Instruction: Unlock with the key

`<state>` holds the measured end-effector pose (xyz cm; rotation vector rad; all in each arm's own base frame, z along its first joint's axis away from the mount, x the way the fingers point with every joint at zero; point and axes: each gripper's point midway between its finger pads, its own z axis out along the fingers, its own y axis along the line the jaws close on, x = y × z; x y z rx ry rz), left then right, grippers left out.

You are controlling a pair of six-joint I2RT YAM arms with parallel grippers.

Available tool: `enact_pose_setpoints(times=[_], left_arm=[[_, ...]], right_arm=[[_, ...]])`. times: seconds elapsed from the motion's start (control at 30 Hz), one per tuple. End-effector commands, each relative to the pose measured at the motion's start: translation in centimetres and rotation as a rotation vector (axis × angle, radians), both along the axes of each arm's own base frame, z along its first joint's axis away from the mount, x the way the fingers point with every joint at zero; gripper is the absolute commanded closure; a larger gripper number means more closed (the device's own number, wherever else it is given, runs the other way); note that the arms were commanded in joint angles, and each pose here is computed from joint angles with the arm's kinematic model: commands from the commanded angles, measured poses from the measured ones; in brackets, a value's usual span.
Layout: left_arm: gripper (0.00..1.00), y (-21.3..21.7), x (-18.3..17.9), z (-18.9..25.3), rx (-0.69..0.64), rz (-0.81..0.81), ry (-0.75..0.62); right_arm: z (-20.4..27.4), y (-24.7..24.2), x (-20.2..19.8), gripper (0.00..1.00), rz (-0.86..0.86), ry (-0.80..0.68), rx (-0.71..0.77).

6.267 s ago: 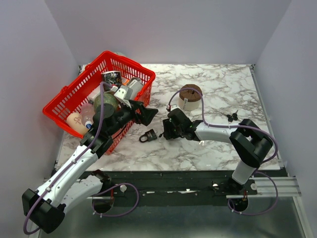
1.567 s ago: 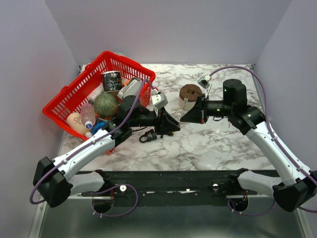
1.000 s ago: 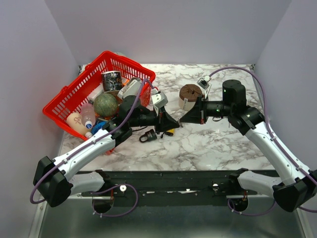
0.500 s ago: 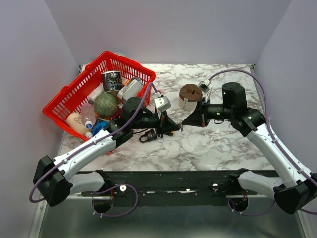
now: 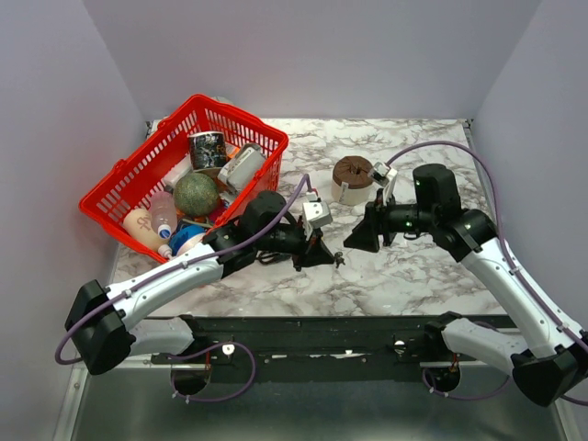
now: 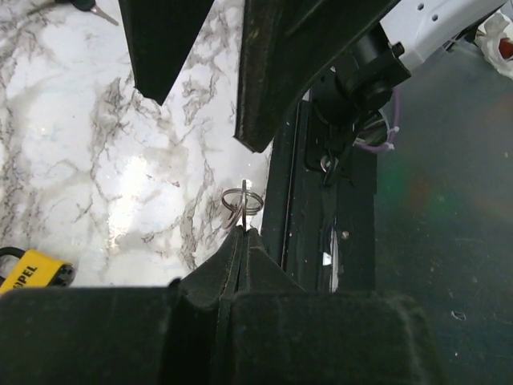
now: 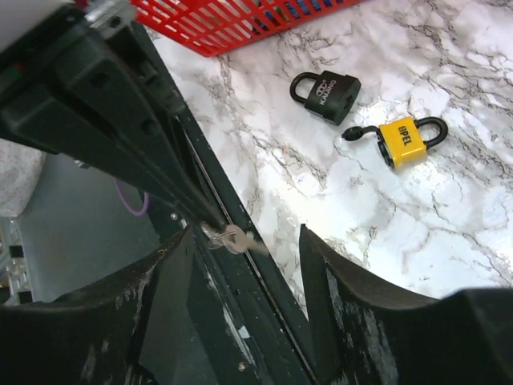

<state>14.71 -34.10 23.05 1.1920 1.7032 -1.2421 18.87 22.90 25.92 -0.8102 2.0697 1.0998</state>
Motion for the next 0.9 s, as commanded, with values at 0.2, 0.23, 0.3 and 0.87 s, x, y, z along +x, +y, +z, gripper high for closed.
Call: enact_pose_setpoints(times=[0.2,0.23,0.3,0.87], left_arm=[[1.00,-0.5,-1.2,-1.5,0.046,-0.070,0.024],[1.00,-0.5,-1.2,-1.5,0.045,-0.071,0.026],[1.00,-0.5,-1.2,-1.5,0.046,-0.070,0.024],[1.00,-0.6,-1.0,-1.6,0.051,-0.058,0.030]], right_arm=[[-2.0,1.3,-2.4,0.42,0.140,-0.043,-0.032],[-2.3,1.4,-2.5,0.43,0.145,-0.038,-0.039],[-2.9,1.6,-2.8,0.47,0.157,-0.026,-0.050],[-5.2,2.5,-3.5,0.99,0.197,0.012,-0.057]])
